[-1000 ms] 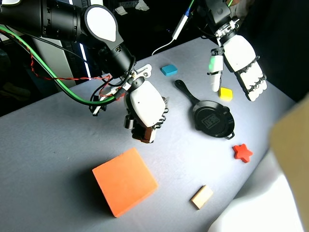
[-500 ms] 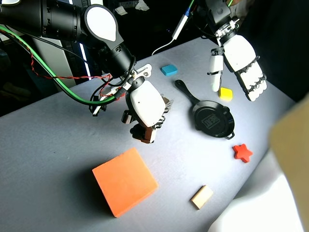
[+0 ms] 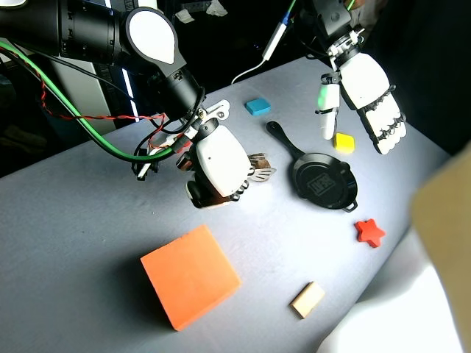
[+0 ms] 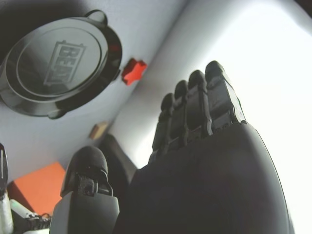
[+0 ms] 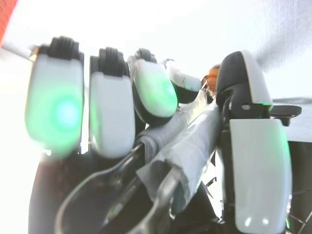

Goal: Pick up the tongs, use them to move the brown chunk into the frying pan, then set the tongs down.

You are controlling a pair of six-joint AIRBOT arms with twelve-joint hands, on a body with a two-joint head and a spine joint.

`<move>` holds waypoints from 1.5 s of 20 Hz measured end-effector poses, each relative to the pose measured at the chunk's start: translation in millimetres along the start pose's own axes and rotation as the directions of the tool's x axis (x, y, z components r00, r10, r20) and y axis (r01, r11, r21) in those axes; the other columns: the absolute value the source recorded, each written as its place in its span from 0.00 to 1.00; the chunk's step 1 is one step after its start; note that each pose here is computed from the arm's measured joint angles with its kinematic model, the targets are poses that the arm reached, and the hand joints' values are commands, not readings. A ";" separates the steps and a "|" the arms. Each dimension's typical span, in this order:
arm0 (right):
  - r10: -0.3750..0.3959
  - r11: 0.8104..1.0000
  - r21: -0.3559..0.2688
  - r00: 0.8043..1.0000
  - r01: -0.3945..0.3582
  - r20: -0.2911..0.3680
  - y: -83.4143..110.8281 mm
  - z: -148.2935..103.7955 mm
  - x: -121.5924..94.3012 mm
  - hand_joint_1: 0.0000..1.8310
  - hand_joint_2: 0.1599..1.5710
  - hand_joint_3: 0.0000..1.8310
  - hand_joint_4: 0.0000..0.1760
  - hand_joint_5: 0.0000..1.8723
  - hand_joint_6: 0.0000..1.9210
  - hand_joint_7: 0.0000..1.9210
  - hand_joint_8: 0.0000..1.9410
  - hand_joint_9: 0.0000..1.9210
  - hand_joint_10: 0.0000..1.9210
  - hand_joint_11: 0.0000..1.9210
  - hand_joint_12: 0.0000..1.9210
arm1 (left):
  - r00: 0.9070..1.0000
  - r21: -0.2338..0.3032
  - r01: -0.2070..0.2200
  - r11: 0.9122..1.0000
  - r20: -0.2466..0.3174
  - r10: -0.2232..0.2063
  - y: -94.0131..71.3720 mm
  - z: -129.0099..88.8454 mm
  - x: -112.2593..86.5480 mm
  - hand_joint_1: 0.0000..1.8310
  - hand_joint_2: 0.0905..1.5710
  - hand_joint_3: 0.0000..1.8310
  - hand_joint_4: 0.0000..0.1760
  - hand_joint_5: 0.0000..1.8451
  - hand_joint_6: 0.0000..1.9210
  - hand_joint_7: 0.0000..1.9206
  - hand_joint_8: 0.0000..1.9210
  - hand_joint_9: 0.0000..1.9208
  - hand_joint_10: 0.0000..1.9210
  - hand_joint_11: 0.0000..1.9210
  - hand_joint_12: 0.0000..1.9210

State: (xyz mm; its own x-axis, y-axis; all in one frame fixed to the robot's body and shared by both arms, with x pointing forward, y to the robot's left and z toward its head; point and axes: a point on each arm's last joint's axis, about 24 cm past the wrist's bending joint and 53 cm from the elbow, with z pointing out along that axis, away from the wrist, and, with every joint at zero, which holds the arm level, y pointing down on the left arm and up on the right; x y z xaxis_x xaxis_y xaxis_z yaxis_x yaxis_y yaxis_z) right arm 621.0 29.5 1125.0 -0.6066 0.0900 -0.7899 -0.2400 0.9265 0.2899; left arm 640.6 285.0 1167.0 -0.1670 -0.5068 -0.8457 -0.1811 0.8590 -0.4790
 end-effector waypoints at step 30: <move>0.040 0.991 -0.135 0.985 -0.017 0.167 53.0 61.6 -93.4 0.51 0.87 0.00 1.00 0.65 1.00 0.78 1.00 0.83 1.00 0.84 1.00 | 0.996 -0.058 0.029 0.998 0.082 -0.024 32.5 17.8 -35.3 0.00 0.76 0.00 0.00 0.03 0.00 0.04 0.00 0.03 0.00 0.00 0.03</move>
State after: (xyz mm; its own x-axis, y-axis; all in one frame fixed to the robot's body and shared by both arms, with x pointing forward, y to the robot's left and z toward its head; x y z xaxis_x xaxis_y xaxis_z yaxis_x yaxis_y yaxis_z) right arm 711.7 92.6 1180.9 -0.4810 0.1862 -0.8567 -0.3299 0.8669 0.3737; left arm 657.9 332.1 1177.1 -0.0826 -0.5195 -0.8505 -0.2418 0.8384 -0.4886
